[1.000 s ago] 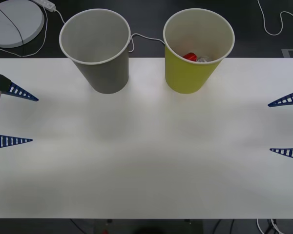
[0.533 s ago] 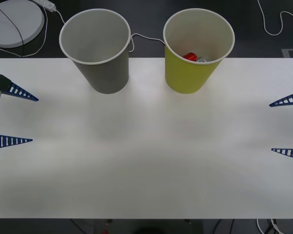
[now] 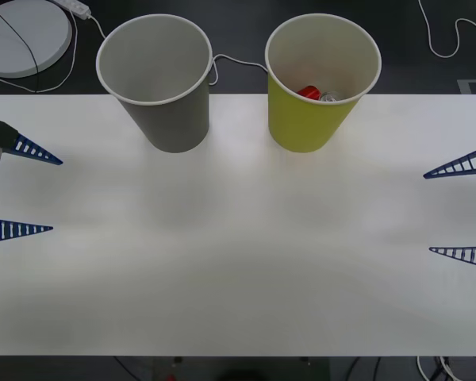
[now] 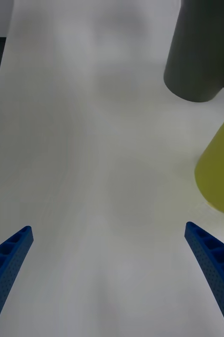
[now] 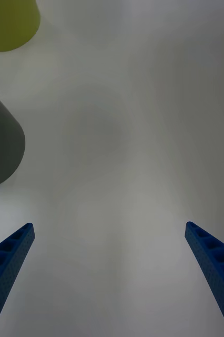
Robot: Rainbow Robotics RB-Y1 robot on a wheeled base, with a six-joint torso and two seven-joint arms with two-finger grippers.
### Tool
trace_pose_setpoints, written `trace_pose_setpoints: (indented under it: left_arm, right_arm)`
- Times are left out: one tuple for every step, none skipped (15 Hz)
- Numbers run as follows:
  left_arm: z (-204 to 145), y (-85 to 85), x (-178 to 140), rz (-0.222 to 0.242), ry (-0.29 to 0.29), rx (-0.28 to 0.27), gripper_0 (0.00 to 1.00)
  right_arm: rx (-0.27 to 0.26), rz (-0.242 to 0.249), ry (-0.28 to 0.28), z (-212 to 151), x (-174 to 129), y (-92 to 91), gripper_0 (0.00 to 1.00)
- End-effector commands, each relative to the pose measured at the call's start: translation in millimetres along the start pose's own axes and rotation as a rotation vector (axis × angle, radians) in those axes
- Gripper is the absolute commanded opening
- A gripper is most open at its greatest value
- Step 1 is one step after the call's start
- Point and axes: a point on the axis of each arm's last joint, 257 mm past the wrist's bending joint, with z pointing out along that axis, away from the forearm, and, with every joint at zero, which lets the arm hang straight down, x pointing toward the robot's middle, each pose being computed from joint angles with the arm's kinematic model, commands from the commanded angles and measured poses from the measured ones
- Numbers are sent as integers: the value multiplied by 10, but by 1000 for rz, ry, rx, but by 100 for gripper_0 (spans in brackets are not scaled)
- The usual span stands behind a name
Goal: Put the can into the green bin and the plastic bottle into the gray bin
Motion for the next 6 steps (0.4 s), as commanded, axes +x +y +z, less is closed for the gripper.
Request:
trace_pose_setpoints:
  left_arm:
    - [0, 0, 0, 0, 0, 0, 100]
    - [0, 0, 0, 0, 0, 0, 100]
    - [0, 0, 0, 0, 0, 0, 100]
    - [0, 0, 0, 0, 0, 0, 100]
    - [0, 0, 0, 0, 0, 0, 100]
    - [0, 0, 0, 0, 0, 0, 100]
  right_arm:
    - [-13, 6, -5, 35, 3, 44, 100]
    - [-13, 6, -5, 35, 3, 44, 100]
    - [-13, 6, -5, 35, 3, 44, 100]
    - [-13, 6, -5, 35, 3, 44, 100]
    - [-13, 6, -5, 35, 3, 44, 100]
    - [-13, 6, -5, 35, 3, 44, 100]
